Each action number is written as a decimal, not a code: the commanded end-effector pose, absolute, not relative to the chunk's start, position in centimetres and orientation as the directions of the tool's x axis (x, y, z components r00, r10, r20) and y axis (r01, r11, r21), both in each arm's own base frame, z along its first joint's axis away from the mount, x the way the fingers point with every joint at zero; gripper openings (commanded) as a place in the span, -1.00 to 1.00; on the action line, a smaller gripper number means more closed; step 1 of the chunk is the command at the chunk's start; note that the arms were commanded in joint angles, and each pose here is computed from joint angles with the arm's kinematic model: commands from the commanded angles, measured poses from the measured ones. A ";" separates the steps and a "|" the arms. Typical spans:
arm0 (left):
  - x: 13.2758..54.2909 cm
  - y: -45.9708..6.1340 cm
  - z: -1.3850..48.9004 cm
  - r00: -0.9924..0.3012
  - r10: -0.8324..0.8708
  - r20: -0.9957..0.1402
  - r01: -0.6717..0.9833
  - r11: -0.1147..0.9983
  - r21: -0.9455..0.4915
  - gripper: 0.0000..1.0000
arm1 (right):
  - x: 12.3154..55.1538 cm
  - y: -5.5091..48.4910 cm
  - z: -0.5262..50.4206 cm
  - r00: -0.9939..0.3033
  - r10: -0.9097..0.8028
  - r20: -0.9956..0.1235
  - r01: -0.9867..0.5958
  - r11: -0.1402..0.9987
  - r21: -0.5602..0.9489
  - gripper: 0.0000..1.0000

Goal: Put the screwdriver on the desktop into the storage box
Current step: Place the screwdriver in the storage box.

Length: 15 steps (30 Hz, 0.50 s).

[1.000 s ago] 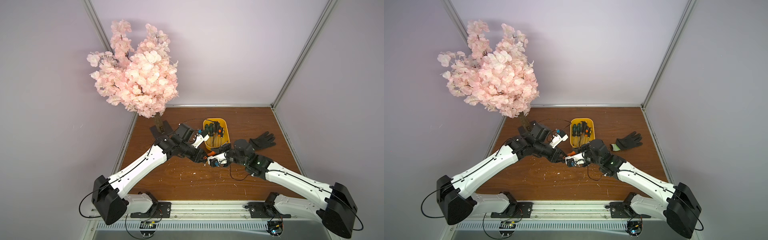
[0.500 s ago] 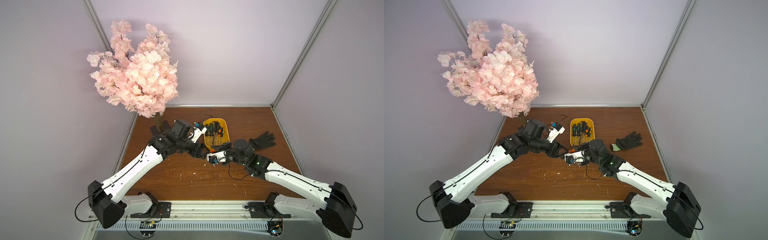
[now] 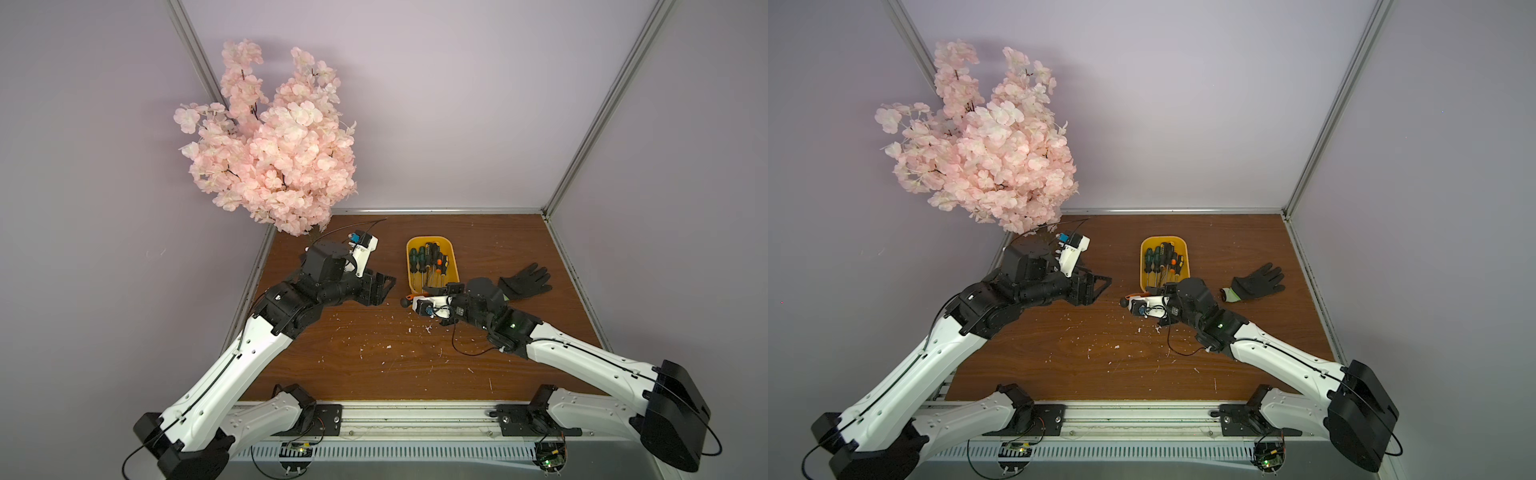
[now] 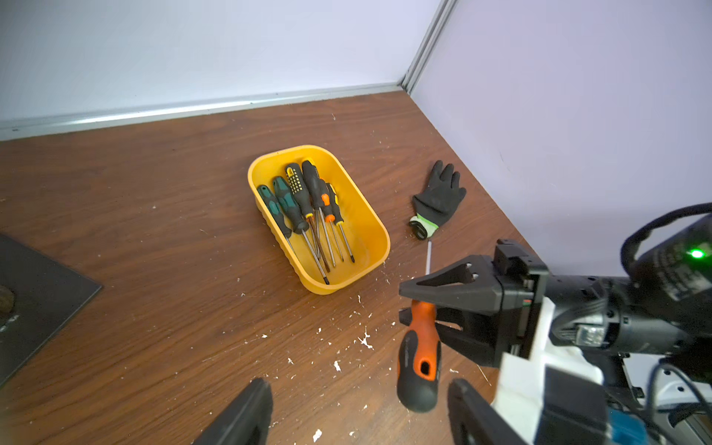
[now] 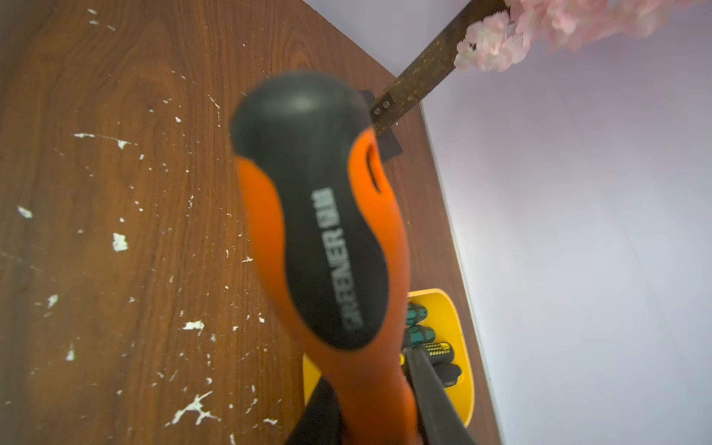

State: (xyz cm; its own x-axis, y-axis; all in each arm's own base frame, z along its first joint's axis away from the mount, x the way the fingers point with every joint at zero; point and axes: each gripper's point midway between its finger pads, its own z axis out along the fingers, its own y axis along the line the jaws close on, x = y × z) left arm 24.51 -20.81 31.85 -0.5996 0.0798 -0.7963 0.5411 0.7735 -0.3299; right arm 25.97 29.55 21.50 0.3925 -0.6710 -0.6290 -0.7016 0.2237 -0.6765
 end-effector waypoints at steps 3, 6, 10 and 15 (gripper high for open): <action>24.5 -19.3 30.9 -0.615 0.022 -0.789 0.470 0.813 -0.344 0.51 | 28.9 30.6 26.5 0.264 -0.551 -0.792 -0.701 0.454 -0.550 -1.00; 24.1 -18.9 30.1 -0.622 0.000 -0.783 0.452 0.816 -0.359 0.53 | 30.4 30.9 26.9 0.187 -0.514 -0.837 -0.705 0.523 -0.479 -1.00; 23.5 -18.6 29.1 -0.634 -0.029 -0.773 0.438 0.810 -0.390 0.54 | 32.6 30.9 27.4 0.081 -0.450 -0.889 -0.688 0.621 -0.376 -1.00; 23.0 -18.5 28.5 -0.644 -0.054 -0.763 0.424 0.805 -0.415 0.55 | 35.8 30.3 27.4 -0.054 -0.331 -0.942 -0.631 0.742 -0.225 -1.00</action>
State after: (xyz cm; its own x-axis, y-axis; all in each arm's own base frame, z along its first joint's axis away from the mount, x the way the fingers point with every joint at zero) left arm 22.75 -18.63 27.73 -0.6619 -0.0031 -0.7496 0.4378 0.8101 -0.3899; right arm 33.70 30.82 24.45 0.0103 -0.4944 -0.8692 -0.7017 0.6157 -0.3586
